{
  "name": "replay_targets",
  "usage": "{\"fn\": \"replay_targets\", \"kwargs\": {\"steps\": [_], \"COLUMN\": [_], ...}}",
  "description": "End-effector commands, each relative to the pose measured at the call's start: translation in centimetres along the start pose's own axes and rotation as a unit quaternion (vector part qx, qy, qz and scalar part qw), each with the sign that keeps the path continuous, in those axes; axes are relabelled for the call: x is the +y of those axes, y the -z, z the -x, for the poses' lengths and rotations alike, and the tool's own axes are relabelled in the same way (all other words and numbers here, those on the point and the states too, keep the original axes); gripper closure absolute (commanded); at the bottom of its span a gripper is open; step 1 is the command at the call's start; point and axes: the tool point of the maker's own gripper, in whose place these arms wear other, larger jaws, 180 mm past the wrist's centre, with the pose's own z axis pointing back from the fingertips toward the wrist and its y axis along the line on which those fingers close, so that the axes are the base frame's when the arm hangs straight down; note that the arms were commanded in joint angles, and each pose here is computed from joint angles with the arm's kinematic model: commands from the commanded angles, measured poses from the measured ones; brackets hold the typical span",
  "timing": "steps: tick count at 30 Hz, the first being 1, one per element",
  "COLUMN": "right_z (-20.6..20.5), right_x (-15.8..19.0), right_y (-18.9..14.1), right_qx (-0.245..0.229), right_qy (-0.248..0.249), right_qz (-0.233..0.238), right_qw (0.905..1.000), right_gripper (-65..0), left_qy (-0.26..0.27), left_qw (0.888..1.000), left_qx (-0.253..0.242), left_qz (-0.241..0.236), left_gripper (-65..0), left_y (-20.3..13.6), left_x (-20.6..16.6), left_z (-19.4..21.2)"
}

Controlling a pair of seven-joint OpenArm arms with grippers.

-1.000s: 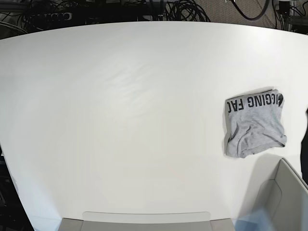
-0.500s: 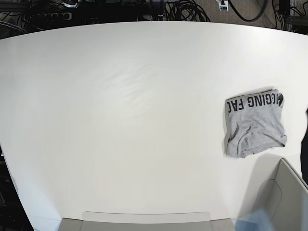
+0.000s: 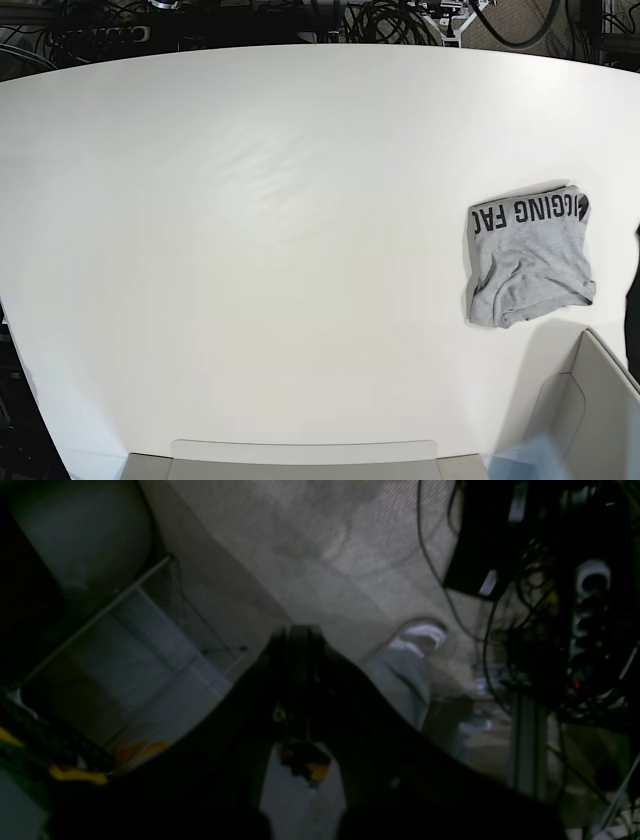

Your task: Fold the T-shirt properly

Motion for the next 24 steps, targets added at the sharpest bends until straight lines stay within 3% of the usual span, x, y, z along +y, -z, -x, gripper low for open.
{"fn": "replay_targets", "kwargs": {"steps": [1,12,18,24], "right_z": [0.6,-0.2,-2.6,-2.8], "right_x": [0.0,1.1,1.8,5.1], "right_y": [-0.1,0.6,1.4,2.5], "right_qx": [0.003,0.001,0.007,0.015], "right_qy": [0.001,0.008,0.015,-0.009], "right_qz": [-0.003,-0.016,-0.028,-0.051], "right_qw": [1.0000,0.9998,0.9995,0.9985], "right_gripper": [0.0,0.0,0.0,0.0], "left_qy": [0.000,0.002,-0.002,-0.009], "left_qw": [1.000,1.000,1.000,1.000], "left_qx": [0.002,0.007,0.004,-0.011], "left_qz": [-0.005,0.002,0.005,0.009], "left_gripper": [0.0,0.0,0.0,0.0], "left_y": [0.0,-0.1,-0.2,-0.3], "left_x": [0.3,-0.5,-0.9,-1.4], "left_z": [0.3,0.9,0.4,-1.6]}}
